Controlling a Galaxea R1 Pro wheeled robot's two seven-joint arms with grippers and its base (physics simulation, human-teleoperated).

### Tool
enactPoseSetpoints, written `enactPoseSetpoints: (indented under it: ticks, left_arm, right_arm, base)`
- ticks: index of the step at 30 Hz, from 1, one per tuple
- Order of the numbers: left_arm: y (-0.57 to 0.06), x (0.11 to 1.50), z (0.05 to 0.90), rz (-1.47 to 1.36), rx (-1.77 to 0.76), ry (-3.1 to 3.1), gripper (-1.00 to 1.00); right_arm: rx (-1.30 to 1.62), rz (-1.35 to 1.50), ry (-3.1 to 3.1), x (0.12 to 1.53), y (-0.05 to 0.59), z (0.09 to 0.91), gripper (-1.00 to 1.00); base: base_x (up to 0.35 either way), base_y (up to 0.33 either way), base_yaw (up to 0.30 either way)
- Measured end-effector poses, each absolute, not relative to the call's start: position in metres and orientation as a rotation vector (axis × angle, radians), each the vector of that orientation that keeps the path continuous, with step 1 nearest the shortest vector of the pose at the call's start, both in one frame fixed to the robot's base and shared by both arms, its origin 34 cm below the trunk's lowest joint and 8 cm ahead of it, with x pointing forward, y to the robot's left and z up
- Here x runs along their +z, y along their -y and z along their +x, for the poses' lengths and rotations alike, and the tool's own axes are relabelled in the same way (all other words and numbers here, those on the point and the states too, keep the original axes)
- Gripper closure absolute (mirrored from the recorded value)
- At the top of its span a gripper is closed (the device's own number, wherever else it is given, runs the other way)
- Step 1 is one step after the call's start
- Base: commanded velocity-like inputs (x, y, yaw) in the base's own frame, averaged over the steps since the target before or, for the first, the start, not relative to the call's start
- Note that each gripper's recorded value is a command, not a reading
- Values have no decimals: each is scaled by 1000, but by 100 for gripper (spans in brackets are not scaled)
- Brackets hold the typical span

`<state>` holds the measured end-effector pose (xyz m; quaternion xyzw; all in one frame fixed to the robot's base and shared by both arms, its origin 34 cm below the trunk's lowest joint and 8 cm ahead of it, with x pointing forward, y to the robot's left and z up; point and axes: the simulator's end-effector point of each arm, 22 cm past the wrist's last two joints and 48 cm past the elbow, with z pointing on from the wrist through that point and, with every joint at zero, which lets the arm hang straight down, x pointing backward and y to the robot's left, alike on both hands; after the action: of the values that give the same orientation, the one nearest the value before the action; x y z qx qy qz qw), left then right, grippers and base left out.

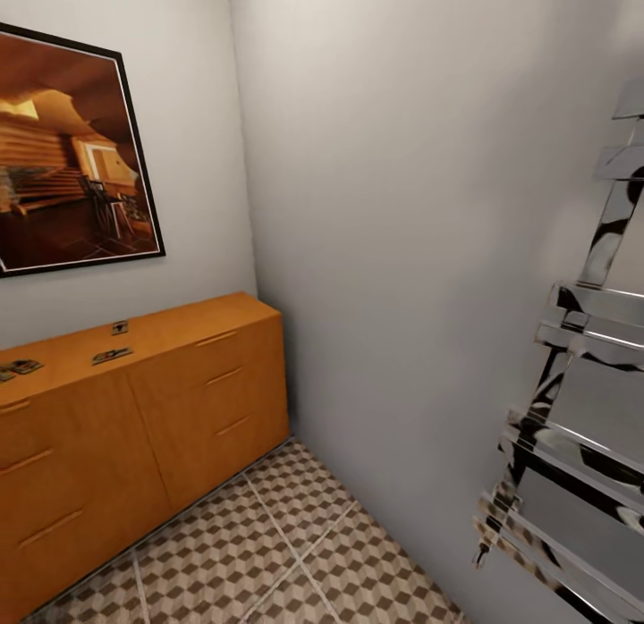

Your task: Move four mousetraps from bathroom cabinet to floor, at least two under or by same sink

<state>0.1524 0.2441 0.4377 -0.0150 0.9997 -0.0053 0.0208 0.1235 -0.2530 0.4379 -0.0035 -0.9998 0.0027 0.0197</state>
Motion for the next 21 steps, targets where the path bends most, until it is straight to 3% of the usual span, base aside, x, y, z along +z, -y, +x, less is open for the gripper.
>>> enactPoseSetpoints:
  ticks: [21]
  left_arm:
    - [-244, 438, 152, -47, -17, -3100, -100]
  right_arm:
    - [8, -9, 3102, 438, 253, 124, -100]
  base:
    - [0, 0, 275]
